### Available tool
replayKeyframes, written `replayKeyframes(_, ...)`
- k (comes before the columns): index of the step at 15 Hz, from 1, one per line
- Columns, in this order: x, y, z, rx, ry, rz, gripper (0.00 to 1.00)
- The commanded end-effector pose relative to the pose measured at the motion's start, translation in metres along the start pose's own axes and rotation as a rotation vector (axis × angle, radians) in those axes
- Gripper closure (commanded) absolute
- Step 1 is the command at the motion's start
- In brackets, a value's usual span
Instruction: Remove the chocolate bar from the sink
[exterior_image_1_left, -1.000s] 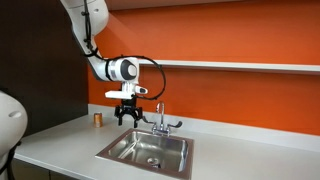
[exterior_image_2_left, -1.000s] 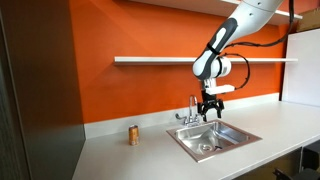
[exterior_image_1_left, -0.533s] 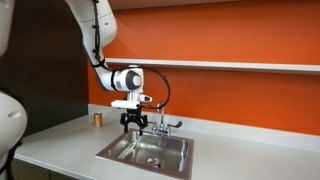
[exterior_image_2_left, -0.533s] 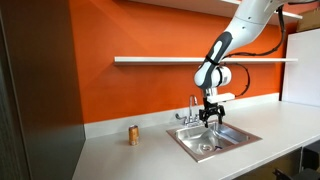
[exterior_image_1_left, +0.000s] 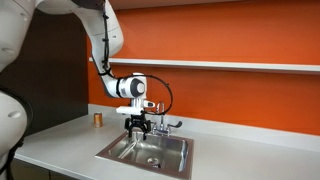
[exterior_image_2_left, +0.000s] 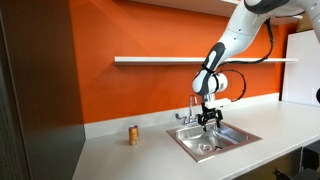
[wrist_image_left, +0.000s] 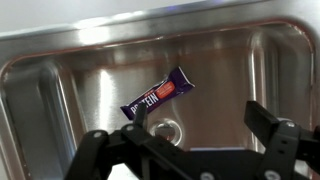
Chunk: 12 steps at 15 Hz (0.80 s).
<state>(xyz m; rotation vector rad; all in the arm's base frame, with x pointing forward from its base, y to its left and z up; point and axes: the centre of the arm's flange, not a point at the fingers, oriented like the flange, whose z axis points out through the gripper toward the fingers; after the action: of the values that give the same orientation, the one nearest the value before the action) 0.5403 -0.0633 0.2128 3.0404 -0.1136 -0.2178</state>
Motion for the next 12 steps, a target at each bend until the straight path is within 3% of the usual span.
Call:
replayKeyframes(1, 0.025, 0.010, 0.017, -0.017, 0.002, 0.009, 0.00)
replayKeyframes(12, 0.060, 0.025, 0.089, 0.005, -0.012, 0.046, 0.00)
